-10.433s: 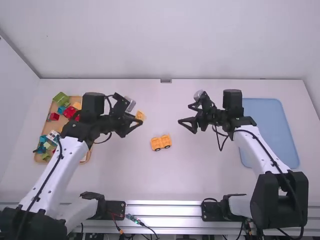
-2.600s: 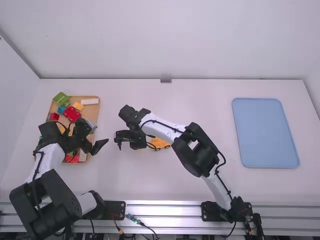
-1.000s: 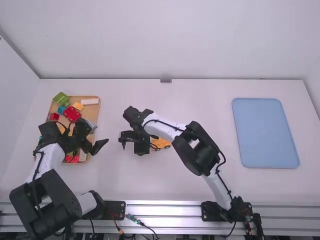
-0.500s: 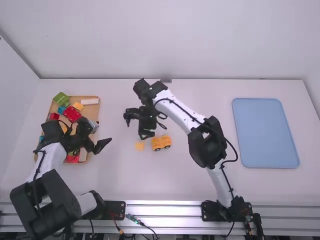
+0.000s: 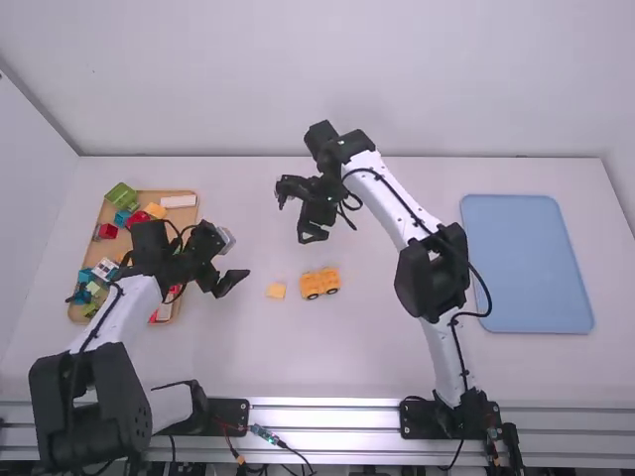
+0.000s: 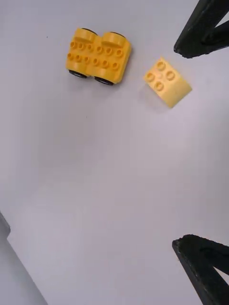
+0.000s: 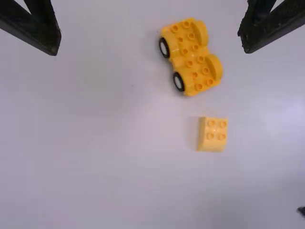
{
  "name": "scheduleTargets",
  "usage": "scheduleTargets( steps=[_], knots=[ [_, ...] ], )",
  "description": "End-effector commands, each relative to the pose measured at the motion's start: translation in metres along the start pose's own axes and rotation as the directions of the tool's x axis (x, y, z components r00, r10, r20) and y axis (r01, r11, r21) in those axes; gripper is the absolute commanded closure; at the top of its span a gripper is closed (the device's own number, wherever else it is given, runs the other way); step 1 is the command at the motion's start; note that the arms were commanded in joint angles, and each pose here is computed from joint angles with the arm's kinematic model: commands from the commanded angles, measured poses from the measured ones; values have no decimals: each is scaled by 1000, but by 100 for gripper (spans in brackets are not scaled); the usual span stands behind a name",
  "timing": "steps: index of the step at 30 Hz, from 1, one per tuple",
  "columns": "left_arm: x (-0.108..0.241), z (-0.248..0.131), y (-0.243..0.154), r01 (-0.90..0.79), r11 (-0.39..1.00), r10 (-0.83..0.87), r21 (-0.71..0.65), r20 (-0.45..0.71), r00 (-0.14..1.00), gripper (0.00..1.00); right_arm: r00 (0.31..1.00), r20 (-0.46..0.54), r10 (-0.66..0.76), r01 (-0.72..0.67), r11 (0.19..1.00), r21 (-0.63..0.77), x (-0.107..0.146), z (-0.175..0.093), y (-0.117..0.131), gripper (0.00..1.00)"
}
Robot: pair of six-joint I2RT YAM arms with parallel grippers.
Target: Assemble lego blocks to make yellow taxi
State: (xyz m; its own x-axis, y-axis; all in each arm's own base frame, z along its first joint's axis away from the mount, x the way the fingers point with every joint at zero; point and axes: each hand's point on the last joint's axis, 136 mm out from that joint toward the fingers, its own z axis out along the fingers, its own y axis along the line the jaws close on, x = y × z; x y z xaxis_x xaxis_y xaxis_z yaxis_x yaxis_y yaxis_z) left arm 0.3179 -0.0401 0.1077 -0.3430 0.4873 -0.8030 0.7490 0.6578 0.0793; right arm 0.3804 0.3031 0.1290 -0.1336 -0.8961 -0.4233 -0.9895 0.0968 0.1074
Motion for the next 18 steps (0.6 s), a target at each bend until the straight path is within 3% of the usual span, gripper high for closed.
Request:
scheduleTargets(
  steps=[1,5,10,15,18],
  knots=[
    [3,4,-1,48,998,-50,-28,-49,998,1,994,42,103,-108,981,159,-7,-46,-20,1],
    [-2,9,-9,17,1000,-17,2,-43,999,1,980,65,188,-198,954,226,0,-58,-35,1],
    [-6,9,-13,-15,1000,15,26,-20,1000,1,976,109,187,-203,965,165,11,-56,-23,1],
    [-6,9,-14,-14,1000,15,28,-20,1000,1,957,134,258,-285,921,264,40,-49,-23,1],
    [-7,9,-16,-16,999,17,39,-11,1000,1,953,191,237,-288,905,314,52,-51,-7,1]
  ],
)
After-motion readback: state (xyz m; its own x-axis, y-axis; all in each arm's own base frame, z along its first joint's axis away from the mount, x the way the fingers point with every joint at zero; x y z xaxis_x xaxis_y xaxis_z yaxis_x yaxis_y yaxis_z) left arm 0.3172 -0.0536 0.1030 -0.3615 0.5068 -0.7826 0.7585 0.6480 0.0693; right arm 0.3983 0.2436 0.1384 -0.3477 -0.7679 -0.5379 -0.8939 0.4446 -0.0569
